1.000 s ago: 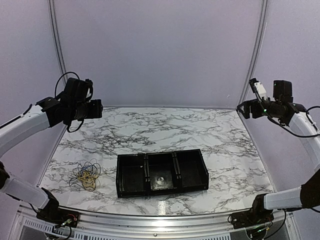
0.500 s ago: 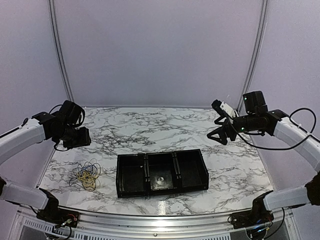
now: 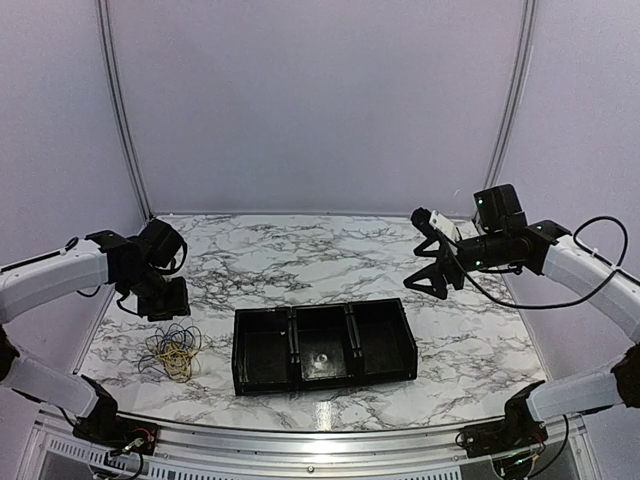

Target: Untangle the cables

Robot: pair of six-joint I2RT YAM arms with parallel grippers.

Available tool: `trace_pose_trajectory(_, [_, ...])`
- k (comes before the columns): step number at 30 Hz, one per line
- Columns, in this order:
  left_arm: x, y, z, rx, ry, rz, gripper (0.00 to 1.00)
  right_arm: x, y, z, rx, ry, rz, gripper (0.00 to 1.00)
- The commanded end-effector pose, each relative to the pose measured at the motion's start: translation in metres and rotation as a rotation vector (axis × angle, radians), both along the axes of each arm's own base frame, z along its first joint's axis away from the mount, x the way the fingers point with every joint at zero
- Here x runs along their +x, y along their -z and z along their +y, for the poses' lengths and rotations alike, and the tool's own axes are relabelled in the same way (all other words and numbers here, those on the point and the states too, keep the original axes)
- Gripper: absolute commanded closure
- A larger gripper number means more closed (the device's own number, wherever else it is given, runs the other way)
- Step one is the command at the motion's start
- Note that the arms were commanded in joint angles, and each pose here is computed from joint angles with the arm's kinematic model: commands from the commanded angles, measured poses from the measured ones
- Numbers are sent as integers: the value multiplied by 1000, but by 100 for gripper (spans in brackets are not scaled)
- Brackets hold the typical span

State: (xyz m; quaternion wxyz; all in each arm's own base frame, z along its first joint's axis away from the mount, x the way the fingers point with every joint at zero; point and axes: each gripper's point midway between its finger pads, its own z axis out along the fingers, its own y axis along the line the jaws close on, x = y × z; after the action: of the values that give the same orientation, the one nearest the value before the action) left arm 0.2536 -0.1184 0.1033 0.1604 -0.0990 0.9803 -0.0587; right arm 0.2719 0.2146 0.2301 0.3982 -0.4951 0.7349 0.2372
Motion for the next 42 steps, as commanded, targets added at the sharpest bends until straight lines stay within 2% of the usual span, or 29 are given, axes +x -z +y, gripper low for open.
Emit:
trace_pose_trajectory(1, [-4, 11, -2, 9, -52, 76, 56, -1, -6, 7, 16, -29, -17, 7])
trace_pose_trajectory(4, [2, 17, -6, 11, -53, 87, 57, -1, -6, 7, 14, -28, -17, 7])
trace_pose_trajectory(8, [9, 26, -13, 0, -42, 91, 65, 1, -7, 9, 15, -31, -13, 7])
trace_pose_trajectory(17, [23, 45, -25, -36, -40, 67, 68, 9, -13, 37, 33, -86, -18, 7])
trace_pose_trajectory(25, [30, 50, -41, -119, -51, 67, 68, -3, -10, 96, 6, -226, -28, 7])
trace_pose_trajectory(28, [29, 48, -40, -123, -53, 61, 79, -9, -10, 122, 2, -268, -41, 7])
trace_pose_trajectory(31, [29, 38, -39, -138, -61, 29, 89, -1, -17, 153, 35, -219, -29, 9])
trace_pose_trajectory(35, [24, 18, -35, -178, -89, -26, 99, 5, -21, 203, 101, -194, 44, 16])
trace_pose_trajectory(42, [20, -37, -28, -290, -147, -195, 100, -18, 1, 289, 119, -254, 102, 29])
